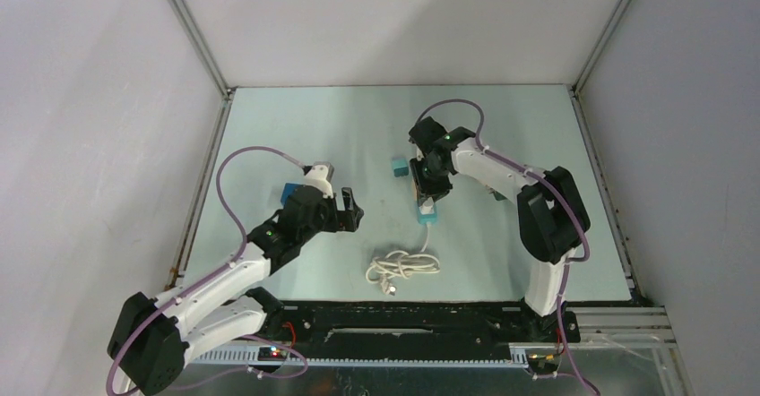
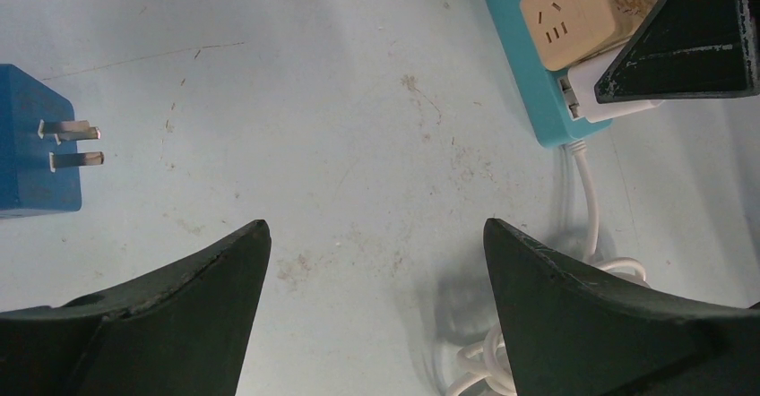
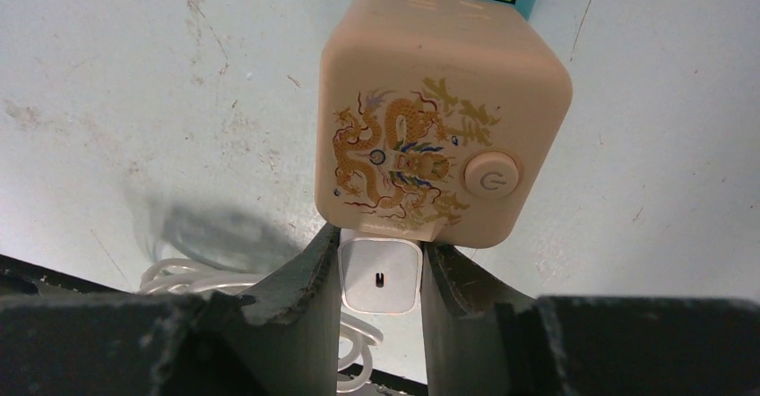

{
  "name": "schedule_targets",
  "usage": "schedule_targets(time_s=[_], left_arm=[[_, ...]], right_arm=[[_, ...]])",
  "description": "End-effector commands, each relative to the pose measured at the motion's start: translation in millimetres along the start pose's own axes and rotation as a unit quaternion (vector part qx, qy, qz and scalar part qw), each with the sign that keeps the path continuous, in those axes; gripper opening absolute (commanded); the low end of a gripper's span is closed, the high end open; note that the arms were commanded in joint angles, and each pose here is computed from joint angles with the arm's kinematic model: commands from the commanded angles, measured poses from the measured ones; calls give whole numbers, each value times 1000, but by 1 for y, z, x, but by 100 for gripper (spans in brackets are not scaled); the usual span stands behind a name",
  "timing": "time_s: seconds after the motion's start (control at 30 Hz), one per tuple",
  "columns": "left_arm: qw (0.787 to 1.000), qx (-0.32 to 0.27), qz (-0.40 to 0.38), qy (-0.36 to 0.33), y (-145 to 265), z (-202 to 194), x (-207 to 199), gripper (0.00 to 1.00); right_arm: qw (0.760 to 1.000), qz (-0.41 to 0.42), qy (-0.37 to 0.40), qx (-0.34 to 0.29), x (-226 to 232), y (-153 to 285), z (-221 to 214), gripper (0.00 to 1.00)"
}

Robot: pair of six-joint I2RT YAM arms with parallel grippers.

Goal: Insert the plug
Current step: Insert the plug into the socket.

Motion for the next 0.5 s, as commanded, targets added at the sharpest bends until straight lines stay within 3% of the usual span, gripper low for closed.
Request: schedule_targets(time_s=[0.0, 0.47], left_arm=[[1000, -16, 4, -12, 2, 1, 2, 92], [1000, -16, 0, -14, -1, 3, 1, 92]], right_arm=[[998, -66, 4, 12, -10, -23, -5, 0], [997, -67, 0, 29, -5, -11, -14, 0]])
Point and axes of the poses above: each gripper's point midway between its finger pads, its own y axis back along the fingers, its own x axis along the line the jaws close on, z = x × y, the point moved 9 cm from there along y, back along the fingers, and after that the axes turned 7 degrees about -y, right-handed, at the moved point
